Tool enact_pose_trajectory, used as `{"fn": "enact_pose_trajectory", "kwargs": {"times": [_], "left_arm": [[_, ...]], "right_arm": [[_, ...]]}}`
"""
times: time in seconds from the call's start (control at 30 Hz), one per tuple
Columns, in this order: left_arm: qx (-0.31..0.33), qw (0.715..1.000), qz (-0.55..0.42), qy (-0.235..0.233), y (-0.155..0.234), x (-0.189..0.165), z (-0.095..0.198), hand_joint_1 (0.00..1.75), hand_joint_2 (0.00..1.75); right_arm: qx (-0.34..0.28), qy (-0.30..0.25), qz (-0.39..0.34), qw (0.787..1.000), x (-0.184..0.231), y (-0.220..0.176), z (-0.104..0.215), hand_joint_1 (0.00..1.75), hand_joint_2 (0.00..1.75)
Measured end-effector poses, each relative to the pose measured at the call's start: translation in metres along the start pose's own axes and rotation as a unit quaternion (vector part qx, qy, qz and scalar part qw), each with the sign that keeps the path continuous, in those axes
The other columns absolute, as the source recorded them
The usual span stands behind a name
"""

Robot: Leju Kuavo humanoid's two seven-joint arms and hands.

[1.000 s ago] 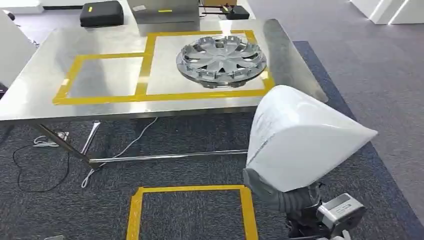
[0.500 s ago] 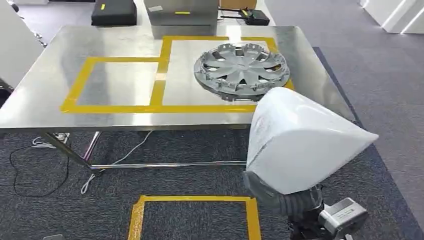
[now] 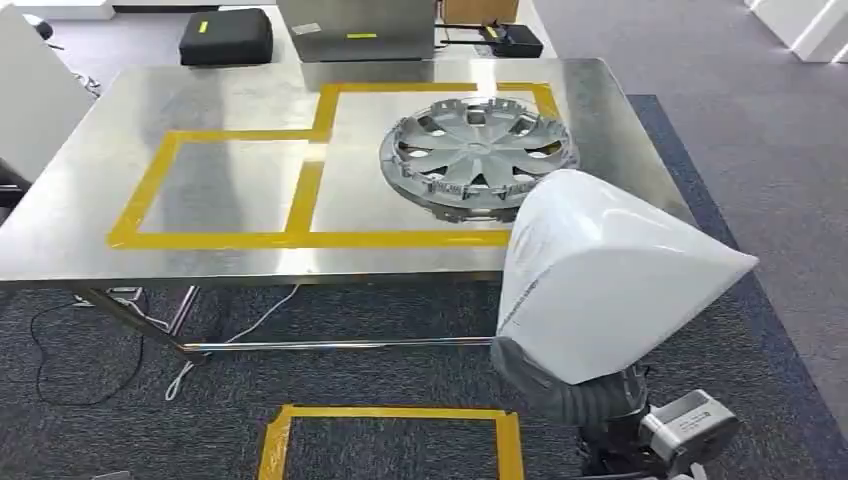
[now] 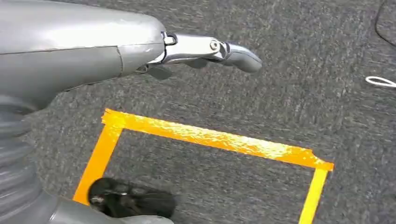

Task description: Take the parts from the cabinet and place them on the table.

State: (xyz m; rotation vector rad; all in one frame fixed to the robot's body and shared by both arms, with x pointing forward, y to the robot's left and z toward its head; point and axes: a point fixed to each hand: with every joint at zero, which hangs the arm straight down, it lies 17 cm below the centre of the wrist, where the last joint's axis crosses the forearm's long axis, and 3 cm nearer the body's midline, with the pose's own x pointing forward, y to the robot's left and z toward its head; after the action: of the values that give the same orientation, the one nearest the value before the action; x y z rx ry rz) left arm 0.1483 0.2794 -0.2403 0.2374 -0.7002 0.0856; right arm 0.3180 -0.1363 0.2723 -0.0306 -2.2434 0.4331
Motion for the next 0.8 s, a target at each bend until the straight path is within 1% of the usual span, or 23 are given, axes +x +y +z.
{"fn": "enact_pose_trajectory", "kwargs": {"times": [0.13,0.8], "left_arm": [[0.001,1.000,0.000,-0.004,-0.0002,0.0048,-0.0023,0.00,1.75],[0.001,1.000,-0.003,-0.006,0.0000,0.0061,-0.0027,0.00,1.75]], "right_arm": [[0.001,-0.002,0.001,1.000,0.0009,0.0004,0.0002,1.75,1.75],[0.002,-0.002,0.005,1.000,0.0003,0.0003,0.0012,1.75,1.75]]}}
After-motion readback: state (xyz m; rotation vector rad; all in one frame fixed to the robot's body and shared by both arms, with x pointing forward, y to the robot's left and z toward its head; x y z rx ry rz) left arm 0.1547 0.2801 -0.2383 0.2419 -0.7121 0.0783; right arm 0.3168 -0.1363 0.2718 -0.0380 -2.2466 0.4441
